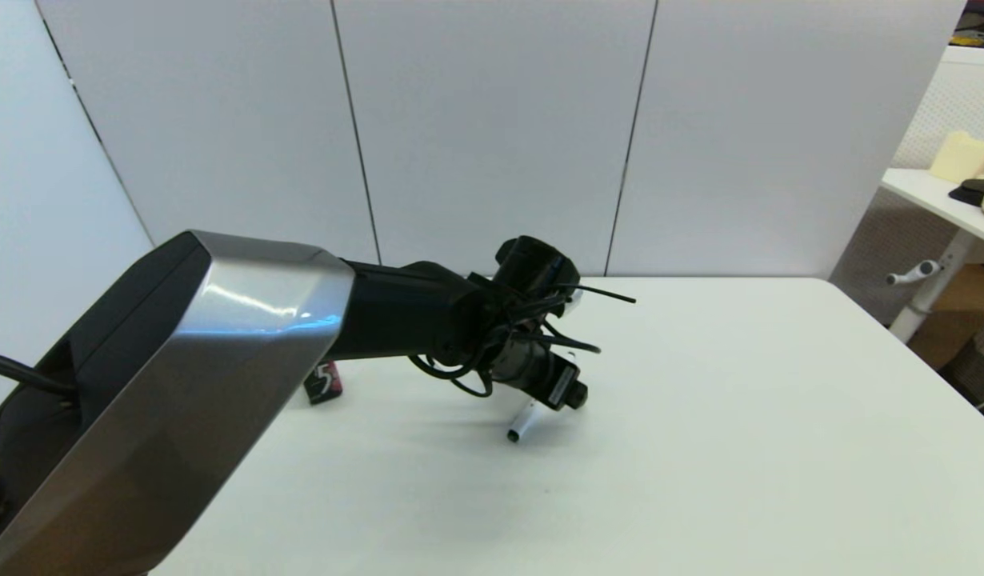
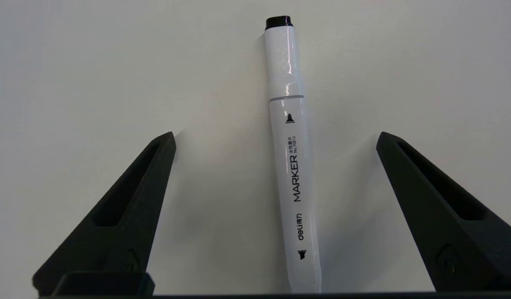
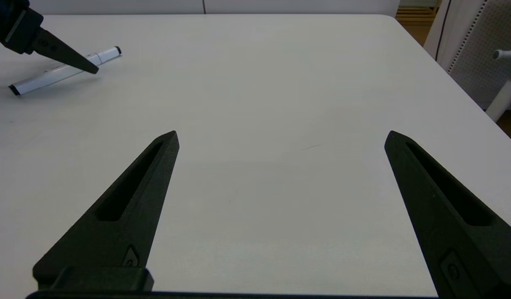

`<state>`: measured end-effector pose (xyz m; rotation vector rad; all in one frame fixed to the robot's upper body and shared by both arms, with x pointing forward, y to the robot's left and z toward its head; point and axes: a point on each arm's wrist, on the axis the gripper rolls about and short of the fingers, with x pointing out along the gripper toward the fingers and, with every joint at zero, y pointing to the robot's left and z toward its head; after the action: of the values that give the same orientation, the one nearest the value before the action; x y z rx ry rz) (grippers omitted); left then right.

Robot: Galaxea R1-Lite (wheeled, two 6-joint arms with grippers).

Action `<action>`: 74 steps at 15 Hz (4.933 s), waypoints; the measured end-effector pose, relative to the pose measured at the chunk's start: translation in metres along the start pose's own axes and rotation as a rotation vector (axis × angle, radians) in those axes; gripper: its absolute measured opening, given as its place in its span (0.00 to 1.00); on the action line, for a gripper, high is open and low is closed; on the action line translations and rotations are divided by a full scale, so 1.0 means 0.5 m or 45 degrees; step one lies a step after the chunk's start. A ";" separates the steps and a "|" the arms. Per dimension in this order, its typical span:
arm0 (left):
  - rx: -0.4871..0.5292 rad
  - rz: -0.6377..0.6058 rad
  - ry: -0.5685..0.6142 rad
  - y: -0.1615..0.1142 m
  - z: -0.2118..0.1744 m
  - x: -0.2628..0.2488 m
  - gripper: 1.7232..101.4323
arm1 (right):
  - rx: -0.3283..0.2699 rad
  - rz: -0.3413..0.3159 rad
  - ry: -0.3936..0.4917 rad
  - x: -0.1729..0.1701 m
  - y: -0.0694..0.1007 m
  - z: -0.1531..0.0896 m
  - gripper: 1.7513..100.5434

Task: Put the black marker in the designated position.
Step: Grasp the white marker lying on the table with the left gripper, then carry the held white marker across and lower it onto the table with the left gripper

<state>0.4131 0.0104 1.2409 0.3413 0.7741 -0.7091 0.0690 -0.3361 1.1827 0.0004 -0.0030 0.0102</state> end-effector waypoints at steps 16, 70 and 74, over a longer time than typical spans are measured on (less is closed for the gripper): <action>-0.019 0.000 0.005 0.000 -0.002 0.005 0.96 | -0.001 -0.001 0.001 0.000 0.000 0.000 0.97; 0.701 0.003 -0.161 0.633 -0.171 -0.281 0.10 | -0.001 0.000 0.000 0.000 0.000 0.000 0.97; 0.749 -0.171 -0.171 0.605 -0.162 -0.218 0.10 | -0.001 -0.001 0.001 0.000 0.000 0.000 0.97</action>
<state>0.5260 0.3206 1.2747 0.7694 0.4501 -1.0737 0.0690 -0.3361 1.1826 0.0000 -0.0026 0.0098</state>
